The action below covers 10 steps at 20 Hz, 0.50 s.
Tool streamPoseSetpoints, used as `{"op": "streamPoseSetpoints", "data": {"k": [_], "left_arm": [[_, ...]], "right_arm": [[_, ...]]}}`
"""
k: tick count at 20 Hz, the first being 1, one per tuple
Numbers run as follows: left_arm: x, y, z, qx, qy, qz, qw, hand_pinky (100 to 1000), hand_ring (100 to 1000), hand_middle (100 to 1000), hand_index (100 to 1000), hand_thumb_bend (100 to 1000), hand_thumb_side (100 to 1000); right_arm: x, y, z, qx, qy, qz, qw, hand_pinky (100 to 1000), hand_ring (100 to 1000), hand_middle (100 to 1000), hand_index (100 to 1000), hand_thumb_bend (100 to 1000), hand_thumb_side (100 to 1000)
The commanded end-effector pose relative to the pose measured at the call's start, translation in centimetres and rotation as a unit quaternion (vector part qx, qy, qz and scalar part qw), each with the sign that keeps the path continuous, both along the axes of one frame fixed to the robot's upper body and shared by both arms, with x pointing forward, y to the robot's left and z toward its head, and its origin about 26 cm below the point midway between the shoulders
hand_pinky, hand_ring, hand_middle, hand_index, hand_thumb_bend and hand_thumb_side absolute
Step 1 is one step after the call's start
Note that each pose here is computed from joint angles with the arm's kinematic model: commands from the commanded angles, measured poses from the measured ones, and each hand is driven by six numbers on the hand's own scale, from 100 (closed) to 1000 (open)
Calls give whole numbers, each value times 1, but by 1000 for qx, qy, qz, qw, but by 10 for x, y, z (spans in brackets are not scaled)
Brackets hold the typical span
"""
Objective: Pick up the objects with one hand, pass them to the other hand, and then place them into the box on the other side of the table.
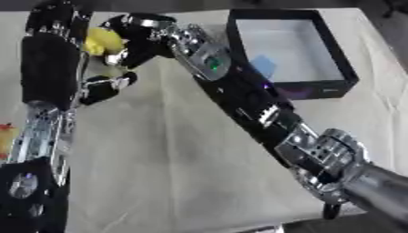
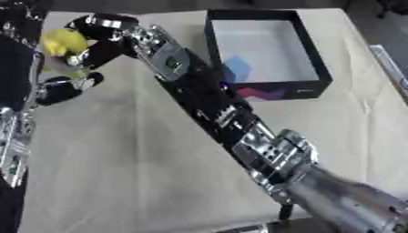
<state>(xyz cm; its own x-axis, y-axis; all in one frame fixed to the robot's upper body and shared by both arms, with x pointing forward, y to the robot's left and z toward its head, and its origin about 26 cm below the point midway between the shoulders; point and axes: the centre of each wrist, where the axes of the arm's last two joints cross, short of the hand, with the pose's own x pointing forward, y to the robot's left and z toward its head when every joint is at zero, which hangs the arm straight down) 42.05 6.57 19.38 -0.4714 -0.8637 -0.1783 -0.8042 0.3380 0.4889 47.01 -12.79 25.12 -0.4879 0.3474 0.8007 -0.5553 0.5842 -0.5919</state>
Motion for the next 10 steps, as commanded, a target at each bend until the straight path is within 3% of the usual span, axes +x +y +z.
{"op": "streamPoseSetpoints", "data": {"k": [1,6,10], "left_arm": [[1,1,8,13,-16,-4,1000,795,792,765,871,1000,340],[12,25,1,10,-1,15,1000,787,782,756,862,938,318],[29,67,-3,11,44,13,999,783,749,708,840,826,345]], "right_arm": [[0,-8,20,13,-20,-10,1000,818,958,142,688,100,100],[4,-30,27,14,-33,-37,999,818,962,148,686,100,100],[7,-63,30,7,-27,-61,998,821,973,156,692,100,100]]}}
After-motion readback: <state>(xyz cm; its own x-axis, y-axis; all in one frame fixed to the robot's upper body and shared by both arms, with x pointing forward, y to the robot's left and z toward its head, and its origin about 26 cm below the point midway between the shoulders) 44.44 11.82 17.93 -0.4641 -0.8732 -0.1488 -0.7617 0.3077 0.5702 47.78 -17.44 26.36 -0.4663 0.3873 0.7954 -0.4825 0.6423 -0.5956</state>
